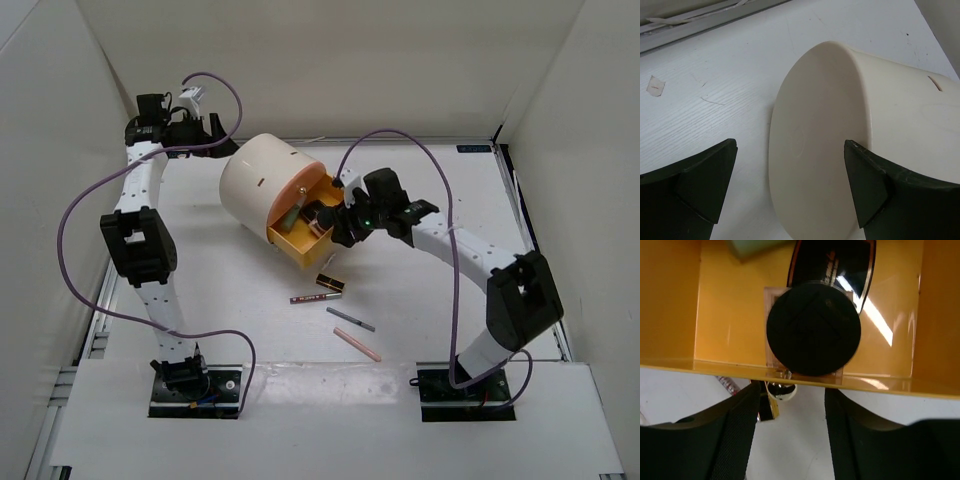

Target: Organize the makeup

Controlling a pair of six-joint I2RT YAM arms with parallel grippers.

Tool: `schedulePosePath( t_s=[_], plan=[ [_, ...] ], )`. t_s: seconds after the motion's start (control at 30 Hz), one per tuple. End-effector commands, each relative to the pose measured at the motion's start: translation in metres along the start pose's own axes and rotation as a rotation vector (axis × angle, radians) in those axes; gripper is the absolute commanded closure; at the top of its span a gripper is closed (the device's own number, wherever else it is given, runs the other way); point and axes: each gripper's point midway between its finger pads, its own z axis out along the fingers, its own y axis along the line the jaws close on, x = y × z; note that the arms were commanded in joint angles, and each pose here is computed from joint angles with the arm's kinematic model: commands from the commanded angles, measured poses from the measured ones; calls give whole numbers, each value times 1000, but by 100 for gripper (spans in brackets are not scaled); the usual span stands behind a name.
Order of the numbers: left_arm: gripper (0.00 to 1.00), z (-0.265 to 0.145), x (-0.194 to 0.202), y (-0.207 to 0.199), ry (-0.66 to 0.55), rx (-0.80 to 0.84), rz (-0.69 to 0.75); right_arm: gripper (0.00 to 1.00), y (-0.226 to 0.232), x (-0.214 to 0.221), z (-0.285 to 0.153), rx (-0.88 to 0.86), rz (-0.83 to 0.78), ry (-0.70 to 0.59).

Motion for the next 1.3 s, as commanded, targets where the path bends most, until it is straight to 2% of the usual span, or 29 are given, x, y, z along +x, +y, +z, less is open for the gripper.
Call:
schedulePosePath(
  t_s=[0.0, 0.23, 0.37, 0.63, 0.77, 0.87, 0.9, 1.07, 1.2, 1.27],
  plan=[
    [2, -1, -9, -21, -21, 92, 38, 44, -3, -48, 13, -9, -17, -129],
    [2, 10, -1, -16, -6, 101, 13, 47, 2, -83, 39, -30, -36, -209],
    [2, 21, 4, -15, 10, 102, 14, 47, 5, -112, 53, -62, 2, -315],
    [2, 31, 8, -5, 28, 64, 5, 39, -15, -150, 93, -16, 78, -527],
    [2, 29, 3, 2, 21, 31, 6, 39, -21, -158, 94, 8, 109, -574],
    [2, 21, -2, 18, 16, -56, -10, 37, -21, -149, 78, 38, 92, -562],
    [2, 15, -8, 25, 1, -92, -17, 32, -26, -143, 74, 54, 63, -545],
    [2, -36, -37, 71, -114, -284, -119, 24, -29, -90, 70, 34, 29, -402],
    [2, -56, -49, 64, -152, -248, -118, 16, -33, -57, 76, -11, 5, -309],
    [2, -58, -53, 44, -155, -161, -93, 11, -35, -50, 76, -5, -35, -284]
  ],
)
